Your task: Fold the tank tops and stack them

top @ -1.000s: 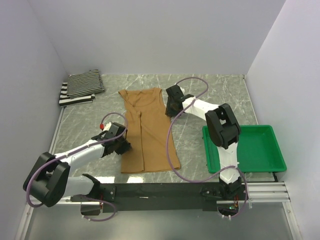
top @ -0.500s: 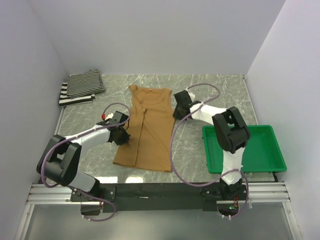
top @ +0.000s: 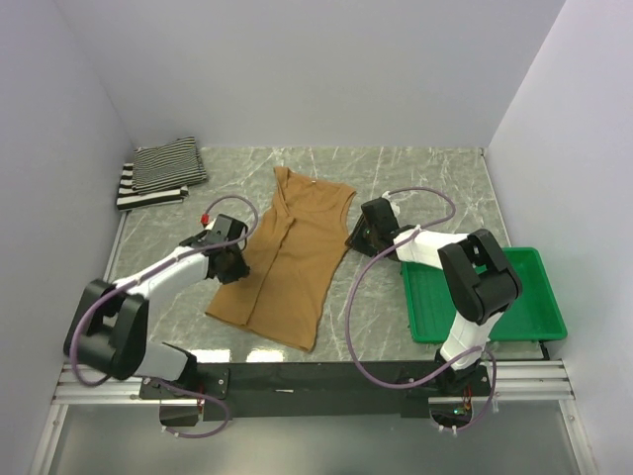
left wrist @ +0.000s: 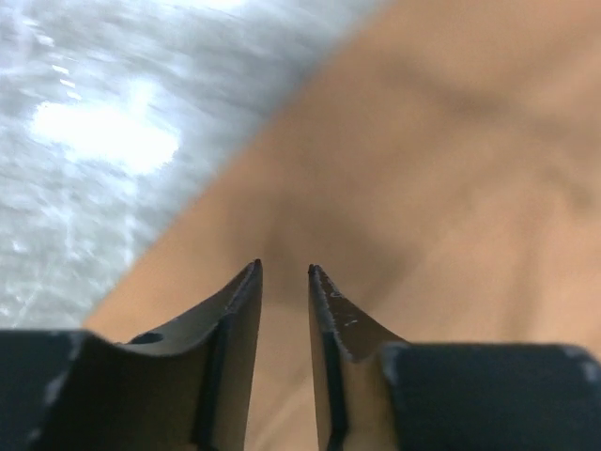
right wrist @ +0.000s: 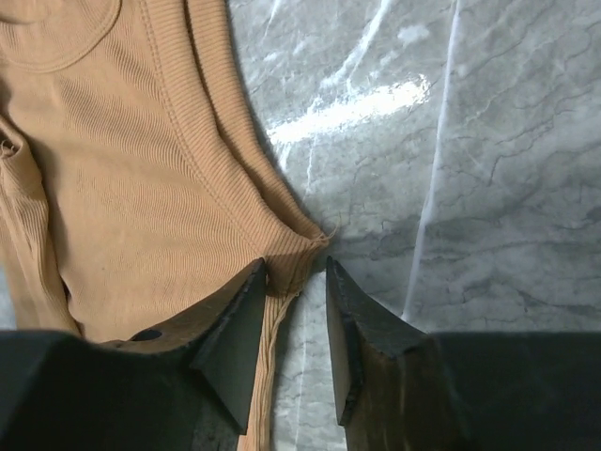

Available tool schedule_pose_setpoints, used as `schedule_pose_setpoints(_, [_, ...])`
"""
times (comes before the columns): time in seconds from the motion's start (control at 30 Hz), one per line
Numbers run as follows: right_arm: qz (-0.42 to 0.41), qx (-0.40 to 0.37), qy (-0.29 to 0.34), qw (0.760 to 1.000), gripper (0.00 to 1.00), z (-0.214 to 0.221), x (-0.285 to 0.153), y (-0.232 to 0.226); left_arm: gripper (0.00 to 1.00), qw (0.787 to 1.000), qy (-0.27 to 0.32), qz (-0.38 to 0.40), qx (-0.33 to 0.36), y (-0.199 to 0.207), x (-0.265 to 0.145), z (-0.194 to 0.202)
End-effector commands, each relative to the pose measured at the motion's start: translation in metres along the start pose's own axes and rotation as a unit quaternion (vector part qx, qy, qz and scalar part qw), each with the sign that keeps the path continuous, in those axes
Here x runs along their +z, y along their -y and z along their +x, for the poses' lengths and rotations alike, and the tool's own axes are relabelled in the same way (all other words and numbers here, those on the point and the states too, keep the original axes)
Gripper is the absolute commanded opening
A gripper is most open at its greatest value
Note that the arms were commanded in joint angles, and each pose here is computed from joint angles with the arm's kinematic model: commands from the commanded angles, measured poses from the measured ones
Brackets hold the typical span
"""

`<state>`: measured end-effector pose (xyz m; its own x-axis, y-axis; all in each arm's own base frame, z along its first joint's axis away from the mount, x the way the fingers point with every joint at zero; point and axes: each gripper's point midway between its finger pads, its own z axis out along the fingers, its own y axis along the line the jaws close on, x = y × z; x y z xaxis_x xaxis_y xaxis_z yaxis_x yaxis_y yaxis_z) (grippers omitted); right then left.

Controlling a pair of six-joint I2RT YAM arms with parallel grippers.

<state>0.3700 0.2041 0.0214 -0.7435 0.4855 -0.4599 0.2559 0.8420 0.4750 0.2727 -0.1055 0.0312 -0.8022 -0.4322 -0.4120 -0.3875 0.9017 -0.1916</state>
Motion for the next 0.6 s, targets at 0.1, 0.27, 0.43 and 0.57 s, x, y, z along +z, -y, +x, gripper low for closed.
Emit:
schedule_pose_setpoints(0.1, [0.031, 0.001, -0.016, 0.999, 0.41, 0.012, -0.009, 0.021, 0.36, 0.988, 0.012, 0.125, 0.091, 0.052, -0.058, 0.013])
schedule_pose_setpoints(0.27, [0.035, 0.013, -0.013, 0.999, 0.40, 0.012, -0.007, 0.023, 0.41, 0.971, -0.017, 0.183, 0.150, 0.089, -0.081, 0.067])
schedule_pose_setpoints(0.43, [0.045, 0.016, -0.006, 0.999, 0.34, 0.008, -0.003, 0.024, 0.50, 0.952, -0.050, 0.216, 0.212, 0.111, -0.096, 0.134])
schedule_pose_setpoints(0.57, [0.047, 0.017, -0.006, 0.999, 0.29, 0.005, -0.001, 0.022, 0.53, 0.944, -0.058, 0.215, 0.244, 0.123, -0.099, 0.167])
